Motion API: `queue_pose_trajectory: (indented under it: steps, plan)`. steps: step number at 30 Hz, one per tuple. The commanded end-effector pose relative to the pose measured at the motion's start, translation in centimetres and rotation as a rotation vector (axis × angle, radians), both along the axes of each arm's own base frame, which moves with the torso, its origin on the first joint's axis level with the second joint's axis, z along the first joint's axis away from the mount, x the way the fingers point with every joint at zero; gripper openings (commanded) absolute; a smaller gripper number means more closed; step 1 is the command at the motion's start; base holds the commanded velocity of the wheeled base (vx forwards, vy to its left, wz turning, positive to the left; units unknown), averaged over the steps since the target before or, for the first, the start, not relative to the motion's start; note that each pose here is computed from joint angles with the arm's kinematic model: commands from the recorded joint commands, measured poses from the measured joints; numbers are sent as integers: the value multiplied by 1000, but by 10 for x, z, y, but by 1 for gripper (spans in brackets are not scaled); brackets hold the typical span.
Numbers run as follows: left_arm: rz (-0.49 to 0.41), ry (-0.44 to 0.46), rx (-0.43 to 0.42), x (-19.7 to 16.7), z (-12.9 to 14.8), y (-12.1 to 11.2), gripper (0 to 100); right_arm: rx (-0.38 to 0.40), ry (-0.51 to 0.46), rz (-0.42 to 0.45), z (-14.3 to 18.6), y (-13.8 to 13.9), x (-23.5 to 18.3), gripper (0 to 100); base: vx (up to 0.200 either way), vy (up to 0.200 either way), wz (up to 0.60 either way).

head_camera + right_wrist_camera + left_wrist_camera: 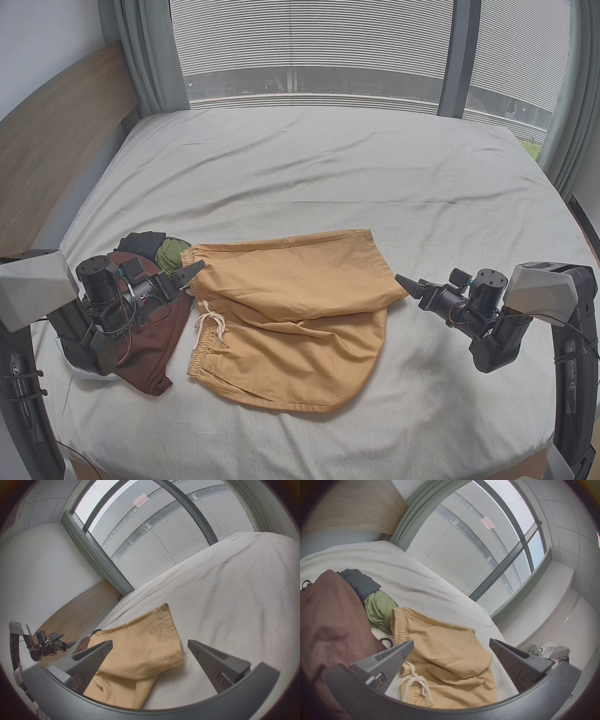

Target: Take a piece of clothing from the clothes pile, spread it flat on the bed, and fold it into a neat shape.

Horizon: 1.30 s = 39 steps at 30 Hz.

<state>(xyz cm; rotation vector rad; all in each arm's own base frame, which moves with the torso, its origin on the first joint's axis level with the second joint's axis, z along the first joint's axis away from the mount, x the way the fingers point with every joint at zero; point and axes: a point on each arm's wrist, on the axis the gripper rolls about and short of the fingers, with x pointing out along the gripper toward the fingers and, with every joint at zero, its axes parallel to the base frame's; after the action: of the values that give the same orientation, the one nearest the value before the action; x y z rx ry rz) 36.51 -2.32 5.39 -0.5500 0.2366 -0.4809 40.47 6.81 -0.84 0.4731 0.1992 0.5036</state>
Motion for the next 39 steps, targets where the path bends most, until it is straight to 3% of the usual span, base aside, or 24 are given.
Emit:
queue_pose_trajectory:
  steps: [1, 16, 39]
  plan:
    - [-37, 0, 2, -5, -1, -11, 100, -8, 51, 18, -19, 7, -4, 100, 0, 0, 0]
    - [-77, -15, 2, -11, -12, -24, 100, -35, 167, 91, -65, 37, -18, 100, 0, 0, 0]
    - [-95, 20, 4, -18, -18, -30, 100, -45, 191, 135, -75, 59, -27, 100, 0, 0, 0]
